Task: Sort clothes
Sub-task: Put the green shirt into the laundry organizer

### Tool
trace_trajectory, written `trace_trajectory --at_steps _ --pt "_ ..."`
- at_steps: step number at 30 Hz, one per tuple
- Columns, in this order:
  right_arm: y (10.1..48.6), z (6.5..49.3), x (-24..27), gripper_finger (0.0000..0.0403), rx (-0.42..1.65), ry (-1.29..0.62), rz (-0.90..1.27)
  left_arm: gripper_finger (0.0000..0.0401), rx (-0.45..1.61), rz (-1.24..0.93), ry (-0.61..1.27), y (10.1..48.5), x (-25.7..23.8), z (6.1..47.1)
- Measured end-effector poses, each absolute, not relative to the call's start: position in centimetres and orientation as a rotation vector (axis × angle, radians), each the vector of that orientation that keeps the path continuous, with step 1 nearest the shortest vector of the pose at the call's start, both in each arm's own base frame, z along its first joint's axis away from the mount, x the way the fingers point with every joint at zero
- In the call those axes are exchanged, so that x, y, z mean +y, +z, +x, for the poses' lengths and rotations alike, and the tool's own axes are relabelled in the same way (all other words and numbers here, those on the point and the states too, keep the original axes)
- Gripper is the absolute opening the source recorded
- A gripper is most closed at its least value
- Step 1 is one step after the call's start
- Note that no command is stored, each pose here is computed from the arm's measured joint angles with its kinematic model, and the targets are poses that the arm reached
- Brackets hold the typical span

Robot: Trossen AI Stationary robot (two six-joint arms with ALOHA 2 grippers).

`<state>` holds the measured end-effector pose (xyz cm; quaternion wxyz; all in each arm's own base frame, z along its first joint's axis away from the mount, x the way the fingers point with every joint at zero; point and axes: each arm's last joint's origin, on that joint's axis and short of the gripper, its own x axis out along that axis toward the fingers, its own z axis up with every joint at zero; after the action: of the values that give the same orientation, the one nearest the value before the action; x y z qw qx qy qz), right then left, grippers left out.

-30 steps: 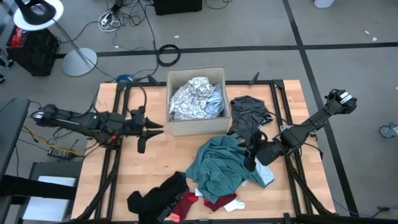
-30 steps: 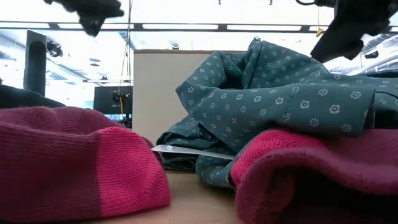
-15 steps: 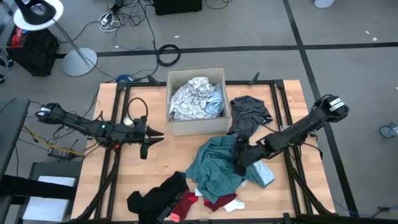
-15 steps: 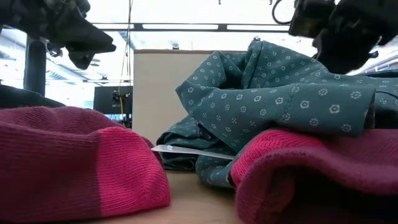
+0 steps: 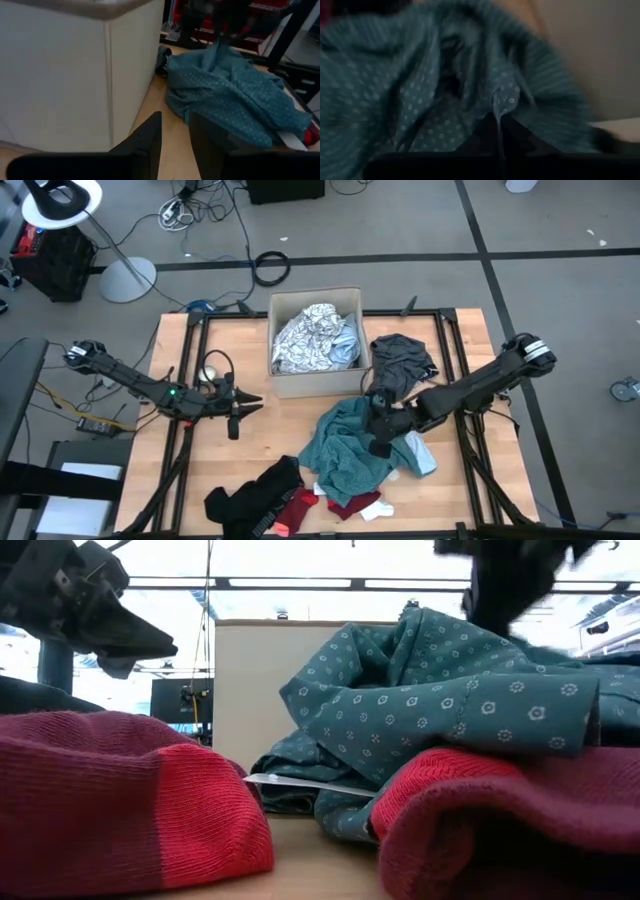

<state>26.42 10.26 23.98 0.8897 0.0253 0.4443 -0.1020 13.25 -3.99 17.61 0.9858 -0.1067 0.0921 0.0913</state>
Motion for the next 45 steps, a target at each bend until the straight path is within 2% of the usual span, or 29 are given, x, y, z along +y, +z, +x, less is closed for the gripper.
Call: trace_trajectory --at_steps 5,12,17,23,37,45 --pt "30.7 26.2 10.0 0.0004 0.872 -0.260 0.019 0.0103 0.191 -0.211 0.185 17.3 -4.0 13.2" --pt "40.0 26.4 8.9 0.0002 0.651 -0.268 -0.092 0.0104 0.192 -0.202 0.184 17.3 -4.0 13.2" --pt "45.1 26.0 6.8 0.0001 0.491 -0.348 -0.115 0.0104 0.192 -0.178 0.187 17.3 -3.9 13.2" --pt "49.2 25.9 4.0 0.0001 0.330 -0.428 -0.160 0.0104 0.197 -0.171 0.192 17.3 -3.9 13.2" --pt "56.0 26.7 -2.3 0.0000 -0.254 -0.463 -0.194 0.0104 0.196 -0.149 0.193 17.3 -3.9 13.2" --pt "58.5 31.0 -5.9 0.0000 -0.429 -0.386 -0.253 0.0104 0.197 -0.144 0.200 17.3 -3.9 13.2"
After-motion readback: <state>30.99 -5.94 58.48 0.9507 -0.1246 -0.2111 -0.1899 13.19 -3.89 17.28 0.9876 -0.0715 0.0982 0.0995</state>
